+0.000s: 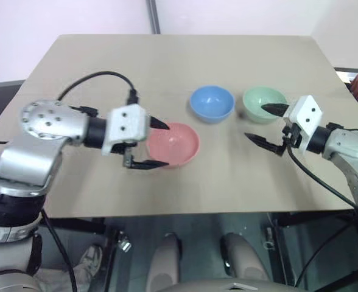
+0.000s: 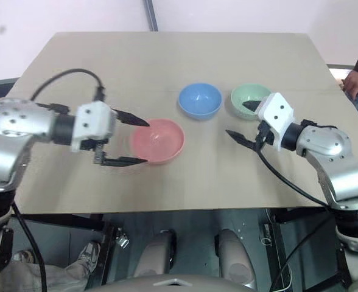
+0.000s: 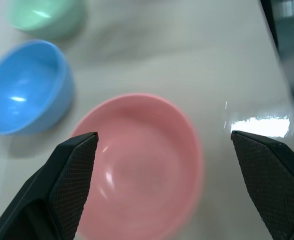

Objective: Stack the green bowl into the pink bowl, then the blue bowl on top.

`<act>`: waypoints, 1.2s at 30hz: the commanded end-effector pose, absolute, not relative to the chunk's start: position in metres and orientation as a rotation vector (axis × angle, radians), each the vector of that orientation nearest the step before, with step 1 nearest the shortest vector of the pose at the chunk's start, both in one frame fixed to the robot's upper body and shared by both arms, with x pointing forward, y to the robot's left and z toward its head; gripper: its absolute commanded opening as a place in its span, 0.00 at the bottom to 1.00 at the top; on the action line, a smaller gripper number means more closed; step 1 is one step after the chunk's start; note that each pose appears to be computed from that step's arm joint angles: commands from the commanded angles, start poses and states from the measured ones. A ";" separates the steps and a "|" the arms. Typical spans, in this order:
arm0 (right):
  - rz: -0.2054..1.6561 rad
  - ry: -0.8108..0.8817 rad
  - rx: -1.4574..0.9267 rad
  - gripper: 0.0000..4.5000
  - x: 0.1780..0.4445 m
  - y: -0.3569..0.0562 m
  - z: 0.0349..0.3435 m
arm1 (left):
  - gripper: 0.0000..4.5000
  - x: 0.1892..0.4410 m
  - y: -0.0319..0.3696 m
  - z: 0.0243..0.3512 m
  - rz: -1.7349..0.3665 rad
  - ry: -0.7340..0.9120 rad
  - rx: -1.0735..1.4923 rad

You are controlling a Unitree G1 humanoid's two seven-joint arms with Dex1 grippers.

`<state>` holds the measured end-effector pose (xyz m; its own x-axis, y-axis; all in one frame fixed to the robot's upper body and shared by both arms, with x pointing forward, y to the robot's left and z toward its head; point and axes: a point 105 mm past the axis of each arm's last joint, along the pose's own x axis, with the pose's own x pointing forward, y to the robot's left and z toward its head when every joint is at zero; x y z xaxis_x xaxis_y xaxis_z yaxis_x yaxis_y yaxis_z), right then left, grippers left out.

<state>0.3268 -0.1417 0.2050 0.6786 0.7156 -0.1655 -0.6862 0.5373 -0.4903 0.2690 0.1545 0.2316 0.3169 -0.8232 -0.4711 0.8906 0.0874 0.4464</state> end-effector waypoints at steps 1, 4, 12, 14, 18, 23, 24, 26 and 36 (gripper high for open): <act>0.833 -0.068 -0.617 1.00 0.342 -0.140 0.209 | 1.00 0.261 0.160 0.252 -1.238 -0.035 0.597; 0.819 -0.005 -0.655 1.00 0.363 -0.143 0.200 | 1.00 0.243 0.170 0.245 -1.296 -0.014 0.466; 0.767 0.113 -0.690 1.00 0.399 -0.155 0.193 | 1.00 0.227 0.189 0.243 -1.284 -0.020 0.340; 0.760 0.128 -0.698 1.00 0.404 -0.157 0.193 | 1.00 0.227 0.194 0.240 -1.256 0.000 0.334; 0.759 0.168 -0.697 1.00 0.408 -0.160 0.190 | 1.00 0.230 0.200 0.238 -1.186 0.012 0.315; 0.774 0.214 -0.696 0.66 0.409 -0.163 0.181 | 1.00 0.233 0.207 0.236 -1.124 0.031 0.306; 0.775 0.216 -0.698 0.51 0.409 -0.162 0.180 | 1.00 0.233 0.208 0.236 -1.117 0.033 0.300; 0.772 0.212 -0.705 0.30 0.411 -0.162 0.181 | 1.00 0.234 0.209 0.236 -1.104 0.034 0.304; 0.832 0.072 -0.767 0.02 0.404 -0.143 0.206 | 1.00 0.239 0.213 0.233 -1.052 0.031 0.285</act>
<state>0.4090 -0.1568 0.1715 0.6927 0.5752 -0.4351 -0.7136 0.4593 -0.5289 0.2419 0.2106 0.2234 0.4846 -0.8554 -0.1830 0.8721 0.4565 0.1761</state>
